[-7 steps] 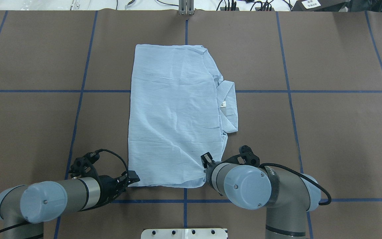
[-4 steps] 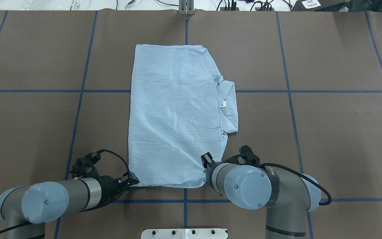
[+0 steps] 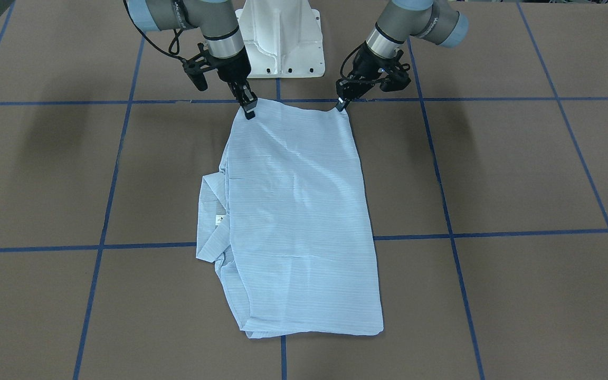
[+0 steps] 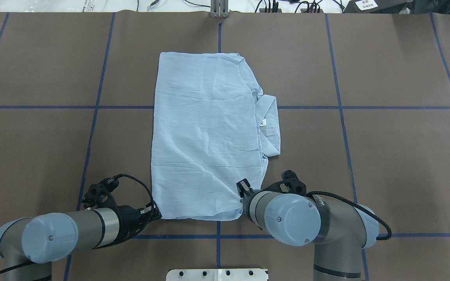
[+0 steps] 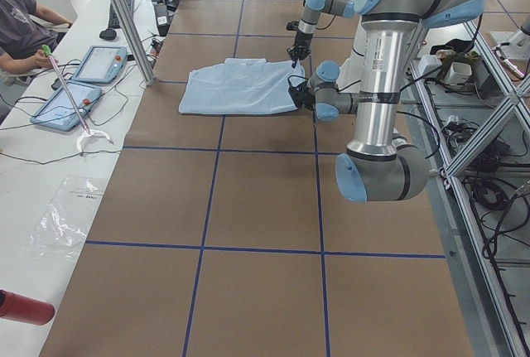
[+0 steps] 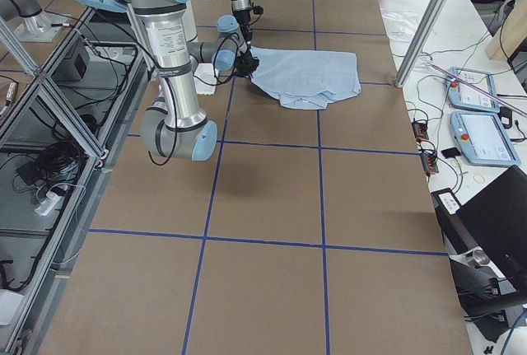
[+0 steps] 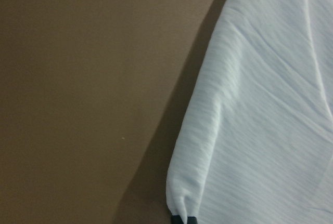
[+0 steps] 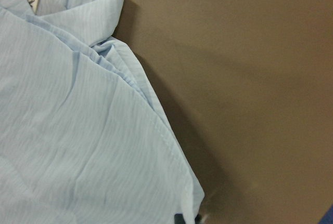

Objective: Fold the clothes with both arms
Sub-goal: 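Lift both near corners and fold them over toward the far edge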

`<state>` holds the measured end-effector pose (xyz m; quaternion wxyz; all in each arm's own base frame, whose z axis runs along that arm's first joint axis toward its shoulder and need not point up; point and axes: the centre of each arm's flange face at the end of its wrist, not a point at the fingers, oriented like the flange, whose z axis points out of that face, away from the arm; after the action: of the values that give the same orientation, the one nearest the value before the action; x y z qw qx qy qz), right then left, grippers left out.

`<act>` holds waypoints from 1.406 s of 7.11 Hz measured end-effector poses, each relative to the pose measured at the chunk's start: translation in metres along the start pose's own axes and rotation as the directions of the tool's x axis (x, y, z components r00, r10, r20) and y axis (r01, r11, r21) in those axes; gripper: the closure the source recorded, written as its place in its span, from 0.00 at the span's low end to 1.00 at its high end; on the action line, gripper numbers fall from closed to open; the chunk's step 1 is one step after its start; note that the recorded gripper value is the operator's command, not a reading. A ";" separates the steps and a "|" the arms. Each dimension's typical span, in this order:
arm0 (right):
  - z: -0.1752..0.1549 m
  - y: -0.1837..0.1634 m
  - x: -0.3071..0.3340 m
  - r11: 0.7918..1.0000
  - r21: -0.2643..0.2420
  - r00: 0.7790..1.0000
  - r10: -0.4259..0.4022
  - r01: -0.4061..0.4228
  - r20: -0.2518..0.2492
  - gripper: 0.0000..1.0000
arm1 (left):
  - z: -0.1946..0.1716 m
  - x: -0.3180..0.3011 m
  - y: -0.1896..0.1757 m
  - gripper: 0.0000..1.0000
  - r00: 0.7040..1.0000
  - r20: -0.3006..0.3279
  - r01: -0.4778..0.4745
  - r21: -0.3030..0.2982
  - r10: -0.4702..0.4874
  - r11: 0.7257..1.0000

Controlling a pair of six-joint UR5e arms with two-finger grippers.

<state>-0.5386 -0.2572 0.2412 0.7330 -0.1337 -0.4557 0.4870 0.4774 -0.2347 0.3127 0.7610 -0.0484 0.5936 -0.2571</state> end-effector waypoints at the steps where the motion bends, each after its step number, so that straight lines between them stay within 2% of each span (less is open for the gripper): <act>1: -0.016 -0.005 0.004 1.000 -0.016 1.000 0.000 0.000 0.011 1.00 | -0.021 0.016 0.005 1.00 0.999 -0.032 0.017 -0.012 -0.017 1.000; 4: -0.091 -0.022 0.018 0.998 -0.055 0.999 0.000 0.002 0.034 1.00 | -0.122 0.076 0.027 1.00 0.990 -0.094 0.103 -0.060 -0.108 0.993; 5: -0.110 -0.032 0.003 0.999 -0.049 0.999 0.008 -0.006 0.053 1.00 | -0.143 0.090 0.025 1.00 0.987 -0.114 0.103 -0.065 -0.110 0.993; 6: -0.112 -0.042 -0.028 1.000 -0.029 0.997 -0.005 0.008 0.075 1.00 | -0.144 0.106 0.006 1.00 0.988 -0.131 0.079 -0.031 -0.082 0.996; 7: -0.095 -0.051 -0.069 0.999 0.013 0.996 -0.031 0.030 0.088 1.00 | -0.124 0.126 -0.025 1.00 0.991 -0.126 0.043 0.024 -0.040 0.999; 8: -0.064 -0.063 -0.116 0.997 0.073 0.996 -0.046 0.040 0.080 1.00 | -0.091 0.146 -0.064 1.00 0.995 -0.096 0.005 0.090 0.004 0.996; 9: -0.031 -0.079 -0.166 0.993 0.112 0.997 -0.052 0.046 0.048 1.00 | -0.066 0.159 -0.105 1.00 0.997 -0.060 -0.037 0.158 0.047 0.987; 10: -0.002 -0.099 -0.210 0.992 0.121 0.998 -0.047 0.044 0.029 1.00 | -0.045 0.168 -0.149 1.00 0.996 -0.020 -0.075 0.224 0.081 0.972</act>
<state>-0.5016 -0.4807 0.1902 0.7433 -0.0709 -0.4399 0.4990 0.4130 -0.4277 0.2084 0.7624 0.0643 0.5735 -0.2926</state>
